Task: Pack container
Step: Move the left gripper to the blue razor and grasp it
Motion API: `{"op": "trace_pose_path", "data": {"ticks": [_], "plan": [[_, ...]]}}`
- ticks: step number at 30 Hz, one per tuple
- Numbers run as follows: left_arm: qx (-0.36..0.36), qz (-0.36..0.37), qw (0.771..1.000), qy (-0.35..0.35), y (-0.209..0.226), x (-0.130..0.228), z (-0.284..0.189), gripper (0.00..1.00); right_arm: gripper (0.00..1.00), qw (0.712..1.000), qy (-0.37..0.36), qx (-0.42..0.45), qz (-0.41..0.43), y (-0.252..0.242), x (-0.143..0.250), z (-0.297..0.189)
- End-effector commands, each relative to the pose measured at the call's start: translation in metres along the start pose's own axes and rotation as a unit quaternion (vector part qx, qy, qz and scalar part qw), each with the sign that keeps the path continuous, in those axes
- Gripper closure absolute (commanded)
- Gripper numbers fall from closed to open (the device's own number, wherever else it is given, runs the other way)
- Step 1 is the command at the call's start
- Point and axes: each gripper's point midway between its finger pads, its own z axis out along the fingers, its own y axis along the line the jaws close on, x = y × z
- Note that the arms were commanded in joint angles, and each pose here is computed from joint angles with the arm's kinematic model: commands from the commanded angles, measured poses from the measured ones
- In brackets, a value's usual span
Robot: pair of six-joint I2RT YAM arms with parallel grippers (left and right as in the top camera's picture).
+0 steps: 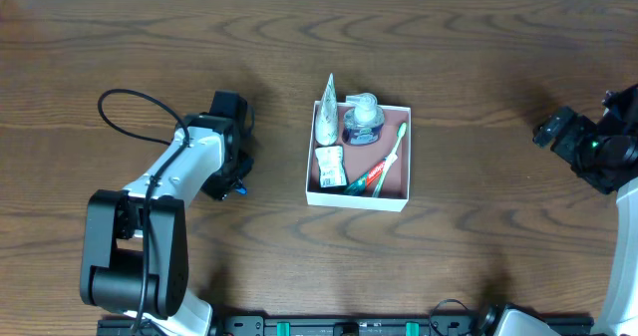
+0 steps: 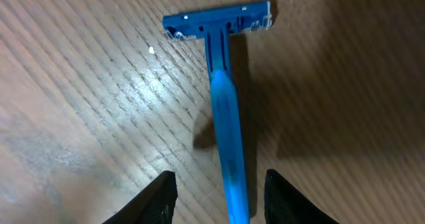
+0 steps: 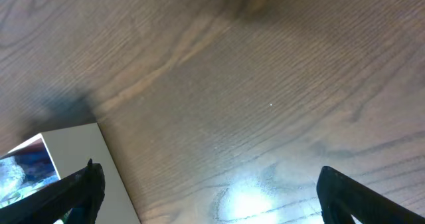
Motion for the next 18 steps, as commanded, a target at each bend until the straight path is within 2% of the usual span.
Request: {"op": "trace_pose_path", "data": {"ticks": [1,7,9,11,12,13,14,18], "plan": [[-0.004,0.003,1.000,0.012,0.006,0.007,0.011,0.56,0.01,1.000,-0.011,-0.001,0.005,0.000,-0.004,-0.006],[0.019,0.016,0.999,0.026,0.002,0.017,0.024,0.57,0.01,1.000,-0.011,-0.001,0.005,0.000,-0.004,-0.006],[0.019,0.016,0.999,0.027,0.004,0.019,0.027,0.60,0.01,1.000,-0.011,-0.001,0.005,0.000,-0.004,-0.006],[0.018,0.025,0.999,0.026,0.005,0.020,0.028,0.69,0.01,1.000,-0.011,-0.001,0.005,0.000,-0.004,-0.006],[0.019,0.032,0.999,0.026,0.004,0.019,0.028,0.77,0.01,1.000,-0.011,-0.001,0.005,0.000,-0.004,-0.006],[0.020,0.039,0.999,0.025,0.004,0.019,0.028,0.90,0.01,1.000,-0.011,-0.001,0.005,0.000,-0.004,-0.006],[0.020,0.043,0.999,0.025,0.004,0.019,0.028,0.94,0.01,1.000,-0.011,-0.001,0.005,0.000,-0.004,-0.006],[0.025,0.065,0.997,0.022,0.002,0.018,0.027,0.94,0.01,1.000,-0.011,-0.001,0.005,0.000,-0.004,-0.006]]}}
